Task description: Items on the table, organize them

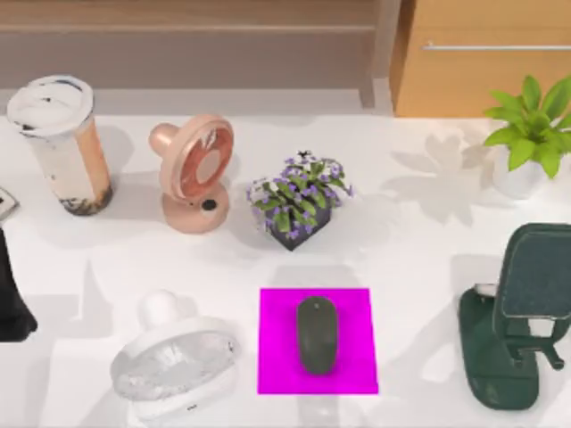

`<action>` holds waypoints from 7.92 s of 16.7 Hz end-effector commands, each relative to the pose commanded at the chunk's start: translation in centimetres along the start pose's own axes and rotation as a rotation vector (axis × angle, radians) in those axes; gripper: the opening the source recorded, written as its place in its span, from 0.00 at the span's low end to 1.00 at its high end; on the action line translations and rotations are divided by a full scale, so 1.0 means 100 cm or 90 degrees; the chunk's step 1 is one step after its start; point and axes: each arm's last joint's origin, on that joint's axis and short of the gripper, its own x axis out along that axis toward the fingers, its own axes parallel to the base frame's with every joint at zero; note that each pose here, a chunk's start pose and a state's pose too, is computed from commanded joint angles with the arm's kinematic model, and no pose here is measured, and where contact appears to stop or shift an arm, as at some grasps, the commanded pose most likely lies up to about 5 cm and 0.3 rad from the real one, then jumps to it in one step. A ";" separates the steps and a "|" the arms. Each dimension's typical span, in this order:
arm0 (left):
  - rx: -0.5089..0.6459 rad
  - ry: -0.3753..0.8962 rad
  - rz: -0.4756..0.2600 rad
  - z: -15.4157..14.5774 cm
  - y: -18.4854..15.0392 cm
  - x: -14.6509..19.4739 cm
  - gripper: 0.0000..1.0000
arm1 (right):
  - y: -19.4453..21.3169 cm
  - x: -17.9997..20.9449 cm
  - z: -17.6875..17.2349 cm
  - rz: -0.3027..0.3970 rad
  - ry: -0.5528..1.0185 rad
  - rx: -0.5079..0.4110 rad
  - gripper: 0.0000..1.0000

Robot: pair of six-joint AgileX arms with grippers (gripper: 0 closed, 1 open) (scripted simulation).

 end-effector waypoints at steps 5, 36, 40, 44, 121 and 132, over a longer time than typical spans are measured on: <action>0.000 0.000 0.000 0.000 0.000 0.000 1.00 | 0.000 -0.020 0.000 0.002 -0.001 0.000 0.00; 0.000 0.000 0.000 0.000 0.000 0.000 1.00 | 0.325 -0.112 -0.312 -0.024 -0.697 0.011 0.00; 0.000 0.000 0.000 0.000 0.000 0.000 1.00 | 0.325 -0.112 -0.311 -0.027 -0.695 0.011 0.00; 0.000 0.000 0.000 0.000 0.000 0.000 1.00 | 0.329 -0.128 -0.312 0.058 -0.690 0.027 0.00; 0.000 0.000 0.000 0.000 0.000 0.000 1.00 | 0.236 -0.120 -0.273 0.174 -0.902 0.114 1.00; 0.000 0.000 0.000 0.000 0.000 0.000 1.00 | 0.196 -0.038 -0.274 0.005 -0.994 -0.002 1.00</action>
